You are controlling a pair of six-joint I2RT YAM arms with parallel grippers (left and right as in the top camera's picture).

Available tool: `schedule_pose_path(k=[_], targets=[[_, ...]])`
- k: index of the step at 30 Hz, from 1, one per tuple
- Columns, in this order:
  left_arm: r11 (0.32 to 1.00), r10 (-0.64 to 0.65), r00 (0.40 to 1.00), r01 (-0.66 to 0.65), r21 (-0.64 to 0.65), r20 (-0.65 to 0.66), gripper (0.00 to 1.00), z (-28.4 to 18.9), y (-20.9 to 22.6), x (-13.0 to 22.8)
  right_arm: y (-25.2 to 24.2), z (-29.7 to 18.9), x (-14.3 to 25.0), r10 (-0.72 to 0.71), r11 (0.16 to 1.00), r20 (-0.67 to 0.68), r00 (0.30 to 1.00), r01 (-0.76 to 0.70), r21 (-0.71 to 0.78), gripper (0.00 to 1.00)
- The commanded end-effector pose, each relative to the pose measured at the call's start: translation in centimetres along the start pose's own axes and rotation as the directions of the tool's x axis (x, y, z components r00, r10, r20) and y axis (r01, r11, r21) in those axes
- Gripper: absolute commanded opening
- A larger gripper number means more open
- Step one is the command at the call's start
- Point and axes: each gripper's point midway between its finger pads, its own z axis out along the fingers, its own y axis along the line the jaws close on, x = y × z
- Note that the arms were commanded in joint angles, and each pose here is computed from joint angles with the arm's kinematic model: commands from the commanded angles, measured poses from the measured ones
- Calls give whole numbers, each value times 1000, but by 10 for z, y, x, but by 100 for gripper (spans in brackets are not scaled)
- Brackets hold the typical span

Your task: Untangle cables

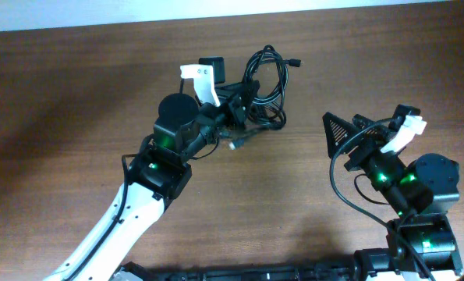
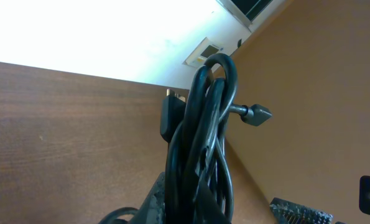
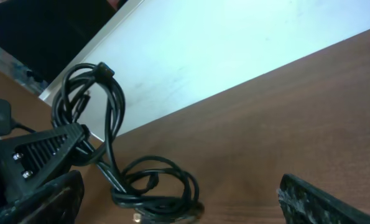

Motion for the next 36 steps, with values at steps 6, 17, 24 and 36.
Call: schedule_pose_path(k=[6, 17, 24, 36], targets=[[965, 54, 997, -65, 253, 48, 0, -9, -64, -17, 66, -14, 8, -362, 872, 14, 932, 344, -349, 99], [901, 83, 993, -113, 420, 89, 0, -16, -127, -5, 83, -19, 8, -413, 810, 53, 909, 394, -434, 25], [886, 214, 968, -248, 393, 129, 0, -14, -123, -1, 84, -20, 7, -413, 809, 58, 909, 395, -436, 4], [895, 426, 905, -420, 150, -8, 0, -5, -29, 7, 88, -21, 5, -421, 797, 76, 904, 408, -444, 9]])
